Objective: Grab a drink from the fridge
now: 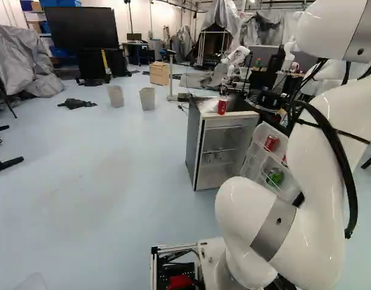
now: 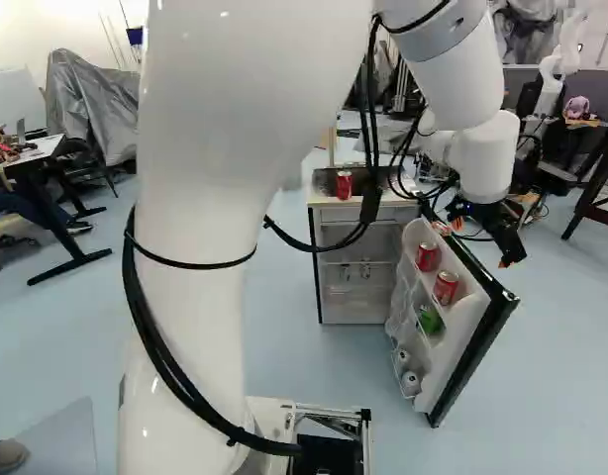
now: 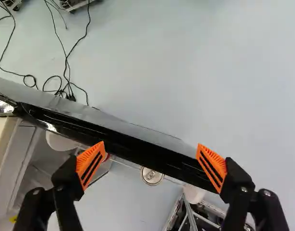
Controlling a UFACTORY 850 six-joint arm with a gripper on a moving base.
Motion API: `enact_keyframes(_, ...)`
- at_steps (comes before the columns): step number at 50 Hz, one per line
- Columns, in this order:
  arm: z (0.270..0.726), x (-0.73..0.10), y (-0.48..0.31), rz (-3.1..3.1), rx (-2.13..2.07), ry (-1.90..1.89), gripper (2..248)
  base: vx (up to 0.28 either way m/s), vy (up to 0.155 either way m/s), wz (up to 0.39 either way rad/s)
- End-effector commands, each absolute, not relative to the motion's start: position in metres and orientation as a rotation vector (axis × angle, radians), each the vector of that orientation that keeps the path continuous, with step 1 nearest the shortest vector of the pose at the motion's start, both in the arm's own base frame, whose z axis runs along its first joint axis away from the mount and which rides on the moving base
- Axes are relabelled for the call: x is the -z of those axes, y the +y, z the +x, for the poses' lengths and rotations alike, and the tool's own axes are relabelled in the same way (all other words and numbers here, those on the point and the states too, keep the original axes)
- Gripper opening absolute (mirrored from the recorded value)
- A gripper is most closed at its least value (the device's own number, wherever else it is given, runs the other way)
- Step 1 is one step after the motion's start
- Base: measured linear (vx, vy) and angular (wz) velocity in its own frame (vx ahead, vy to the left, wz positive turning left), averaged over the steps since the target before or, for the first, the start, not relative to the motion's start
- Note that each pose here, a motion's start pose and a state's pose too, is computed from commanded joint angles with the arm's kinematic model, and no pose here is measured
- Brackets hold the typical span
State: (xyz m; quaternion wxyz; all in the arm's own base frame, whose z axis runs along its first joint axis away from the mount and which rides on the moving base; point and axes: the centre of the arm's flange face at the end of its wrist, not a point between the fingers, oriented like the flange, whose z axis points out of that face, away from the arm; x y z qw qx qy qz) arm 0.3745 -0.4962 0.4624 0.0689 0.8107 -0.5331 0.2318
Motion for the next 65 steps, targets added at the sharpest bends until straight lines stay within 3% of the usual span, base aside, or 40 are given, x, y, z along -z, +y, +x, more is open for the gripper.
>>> enact_keyframes(65, 0.408, -0.422, -0.577, 2.462, -0.591, -1.675, 247, 0.000, 0.000, 0.000)
